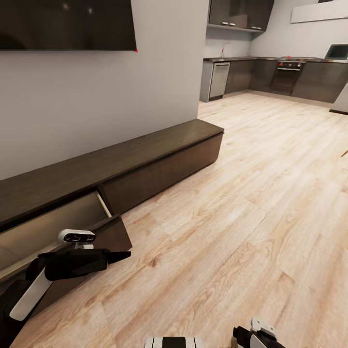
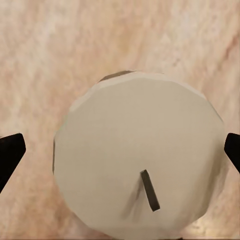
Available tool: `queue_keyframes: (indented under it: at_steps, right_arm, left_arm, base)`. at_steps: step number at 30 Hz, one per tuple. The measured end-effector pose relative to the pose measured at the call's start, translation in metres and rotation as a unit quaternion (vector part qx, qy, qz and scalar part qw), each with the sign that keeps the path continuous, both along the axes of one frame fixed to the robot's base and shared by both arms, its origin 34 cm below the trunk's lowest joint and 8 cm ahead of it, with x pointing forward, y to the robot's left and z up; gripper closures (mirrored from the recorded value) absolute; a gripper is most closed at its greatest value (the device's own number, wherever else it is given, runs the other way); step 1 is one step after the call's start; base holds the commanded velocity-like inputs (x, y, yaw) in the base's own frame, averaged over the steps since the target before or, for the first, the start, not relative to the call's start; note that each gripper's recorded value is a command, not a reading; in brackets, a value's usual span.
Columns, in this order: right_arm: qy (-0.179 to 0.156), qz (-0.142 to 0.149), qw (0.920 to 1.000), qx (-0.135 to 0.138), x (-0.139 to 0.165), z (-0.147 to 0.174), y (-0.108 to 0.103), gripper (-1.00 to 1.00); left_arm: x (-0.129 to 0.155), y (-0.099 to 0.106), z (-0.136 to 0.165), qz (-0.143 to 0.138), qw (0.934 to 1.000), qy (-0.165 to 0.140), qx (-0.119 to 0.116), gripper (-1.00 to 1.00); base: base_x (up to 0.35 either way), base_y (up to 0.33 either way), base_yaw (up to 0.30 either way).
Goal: Place each of the two pumpkins and all three candles from the living room inside a cabinet in the living room (use any cabinet), then make sure every cabinet is closed, and position the cauldron so it is next to a table in the living room.
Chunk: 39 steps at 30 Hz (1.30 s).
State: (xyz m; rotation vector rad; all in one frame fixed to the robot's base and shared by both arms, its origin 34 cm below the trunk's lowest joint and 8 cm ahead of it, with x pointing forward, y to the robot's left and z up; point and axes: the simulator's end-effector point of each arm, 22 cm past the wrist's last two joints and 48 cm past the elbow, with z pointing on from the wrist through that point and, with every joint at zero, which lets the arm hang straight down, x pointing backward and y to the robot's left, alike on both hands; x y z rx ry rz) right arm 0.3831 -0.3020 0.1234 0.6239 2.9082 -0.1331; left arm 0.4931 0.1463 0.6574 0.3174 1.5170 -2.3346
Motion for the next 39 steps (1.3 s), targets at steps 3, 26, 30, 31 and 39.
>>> queue_keyframes:
  at_steps: [3, 26, 30, 31, 39]
  right_arm:
    - [0.007, 0.006, 0.9999, -0.004, -0.005, -0.004, -0.002, -1.0]
    - [0.036, 0.001, 0.9984, -0.044, -0.023, -0.011, -0.019, -1.0]
    - [0.036, 0.001, 0.9984, -0.044, -0.023, -0.011, -0.019, -1.0]
    - [0.036, 0.001, 0.9984, -0.044, -0.023, -0.011, -0.019, -1.0]
    - [0.036, 0.001, 0.9984, -0.044, -0.023, -0.011, -0.019, -1.0]
  left_arm:
    - [0.002, 0.0, -0.005, 0.0, 1.0, 0.006, 0.0, -1.0]
    - [0.006, 0.0, -0.018, 0.0, 0.9998, 0.02, 0.0, -1.0]
    - [0.006, 0.0, -0.018, 0.0, 0.9998, 0.02, 0.0, -1.0]
    - [0.006, 0.0, -0.018, 0.0, 0.9998, 0.02, 0.0, -1.0]
    - [0.006, 0.0, -0.017, 0.0, 0.9998, 0.02, -0.001, -1.0]
  base:
    - [0.0, 0.0, 0.0]
    - [0.0, 0.0, 0.0]
    - [0.0, 0.0, 0.0]
    - [0.0, 0.0, 0.0]
    - [0.0, 0.0, 0.0]
